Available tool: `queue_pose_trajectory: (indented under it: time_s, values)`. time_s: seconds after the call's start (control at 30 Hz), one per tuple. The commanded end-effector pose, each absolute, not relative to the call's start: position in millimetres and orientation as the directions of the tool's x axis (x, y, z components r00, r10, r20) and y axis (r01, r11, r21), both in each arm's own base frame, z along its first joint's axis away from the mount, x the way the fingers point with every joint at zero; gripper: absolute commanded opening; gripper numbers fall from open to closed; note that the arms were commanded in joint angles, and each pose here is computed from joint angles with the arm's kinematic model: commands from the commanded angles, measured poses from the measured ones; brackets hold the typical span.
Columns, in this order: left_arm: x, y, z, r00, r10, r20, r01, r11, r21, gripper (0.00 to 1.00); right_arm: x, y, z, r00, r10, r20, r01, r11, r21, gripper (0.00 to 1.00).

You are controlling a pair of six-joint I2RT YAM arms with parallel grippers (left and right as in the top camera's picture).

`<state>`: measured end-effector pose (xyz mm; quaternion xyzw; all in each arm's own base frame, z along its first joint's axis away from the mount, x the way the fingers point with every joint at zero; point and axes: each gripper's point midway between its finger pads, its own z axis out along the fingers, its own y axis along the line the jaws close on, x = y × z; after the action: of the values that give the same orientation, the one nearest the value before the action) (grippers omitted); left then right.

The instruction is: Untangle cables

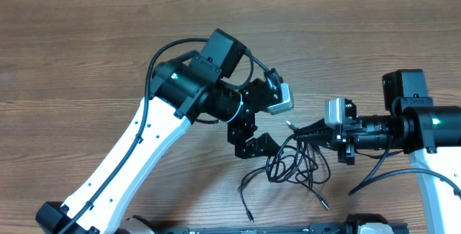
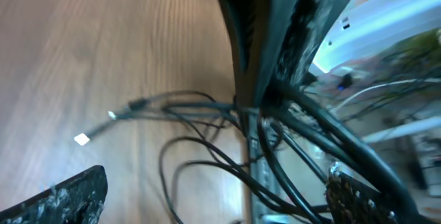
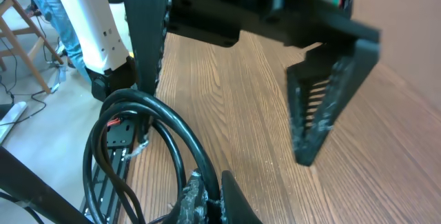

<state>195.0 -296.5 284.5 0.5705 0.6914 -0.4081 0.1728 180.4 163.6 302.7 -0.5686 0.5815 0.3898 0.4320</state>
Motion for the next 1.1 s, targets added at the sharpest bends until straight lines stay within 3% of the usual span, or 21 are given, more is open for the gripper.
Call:
queue_pose_trajectory:
  time_s: [0.0,0.17,0.53,0.63,0.67,1.07]
  values:
    - [191,-298,280,-0.416,0.659,-0.626,0.870,0.087,-0.486,0.93,178,165,315,0.075,-0.312,-0.947,-0.995,0.042,-0.093,0.04]
    - [191,-299,273,-0.540,0.653,-0.531,0.793,0.184,-0.581,0.72,180,165,315,0.088,-0.312,-0.946,-0.993,0.042,-0.106,0.04]
    - [193,-298,271,-0.551,0.655,-0.517,0.788,0.204,-0.581,0.52,180,165,315,0.087,-0.312,-0.946,-0.994,0.043,-0.105,0.04]
    - [195,-299,272,-0.545,0.652,-0.527,0.794,0.200,-0.574,0.25,180,165,315,0.087,-0.312,-0.946,-0.994,0.043,-0.105,0.04]
    - [195,-299,272,-0.544,0.651,-0.530,0.796,0.199,-0.572,0.07,180,165,315,0.086,-0.312,-0.946,-0.994,0.043,-0.105,0.04]
    - [212,-310,280,-0.517,0.605,-0.606,0.831,0.183,-0.526,0.04,176,164,310,0.046,-0.334,-0.941,-0.997,0.049,-0.066,0.04]
